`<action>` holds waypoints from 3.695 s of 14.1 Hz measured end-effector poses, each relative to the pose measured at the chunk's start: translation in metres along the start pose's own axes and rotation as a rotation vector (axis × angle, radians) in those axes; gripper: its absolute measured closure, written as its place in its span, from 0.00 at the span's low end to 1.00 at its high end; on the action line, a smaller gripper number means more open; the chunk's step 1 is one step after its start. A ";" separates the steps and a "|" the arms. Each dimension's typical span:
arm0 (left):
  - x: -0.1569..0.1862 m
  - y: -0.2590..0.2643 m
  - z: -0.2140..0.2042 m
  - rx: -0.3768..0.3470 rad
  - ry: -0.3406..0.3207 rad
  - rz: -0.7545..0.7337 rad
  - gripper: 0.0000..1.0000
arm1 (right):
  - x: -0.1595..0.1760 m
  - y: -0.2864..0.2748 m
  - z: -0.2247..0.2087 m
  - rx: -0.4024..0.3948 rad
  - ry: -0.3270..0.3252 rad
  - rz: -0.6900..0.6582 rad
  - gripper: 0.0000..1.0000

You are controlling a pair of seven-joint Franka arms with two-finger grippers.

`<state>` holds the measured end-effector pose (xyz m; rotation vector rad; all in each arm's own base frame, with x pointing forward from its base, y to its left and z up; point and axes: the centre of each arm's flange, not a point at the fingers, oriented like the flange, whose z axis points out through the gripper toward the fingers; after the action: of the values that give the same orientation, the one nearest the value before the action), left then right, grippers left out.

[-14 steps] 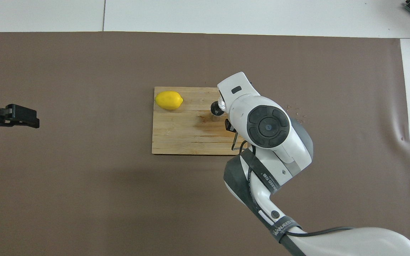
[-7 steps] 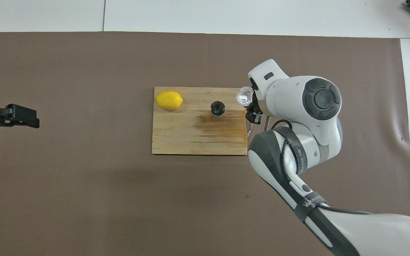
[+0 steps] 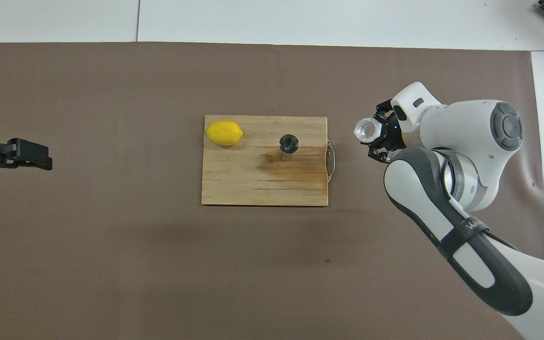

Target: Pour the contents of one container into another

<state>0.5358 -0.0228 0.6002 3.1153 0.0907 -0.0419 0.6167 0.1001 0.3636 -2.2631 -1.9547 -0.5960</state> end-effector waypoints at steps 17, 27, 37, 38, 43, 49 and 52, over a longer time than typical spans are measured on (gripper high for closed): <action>0.000 0.000 0.000 0.000 0.000 0.000 0.00 | -0.140 -0.040 0.044 0.000 0.165 -0.019 0.29; 0.000 0.000 0.000 0.000 0.000 0.000 0.00 | -0.093 -0.029 -0.021 0.086 0.175 0.090 0.00; 0.000 0.000 0.000 0.000 0.000 0.000 0.00 | -0.045 -0.026 -0.110 0.137 -0.124 0.520 0.00; 0.000 0.000 0.000 0.000 0.000 0.000 0.00 | -0.033 -0.029 -0.123 0.135 -0.180 0.577 0.00; 0.000 0.000 0.000 0.000 0.000 0.000 0.00 | 0.005 -0.044 -0.168 0.149 -0.384 0.982 0.00; 0.000 0.000 0.000 0.000 0.000 0.000 0.00 | 0.011 -0.038 -0.204 0.082 -0.468 1.292 0.00; 0.000 0.000 0.000 0.000 0.000 0.000 0.00 | -0.033 -0.031 -0.245 0.089 -0.508 1.464 0.00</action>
<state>0.5357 -0.0228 0.6002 3.1153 0.0907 -0.0422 0.5265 -0.0029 0.5718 -3.0402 0.0443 0.2653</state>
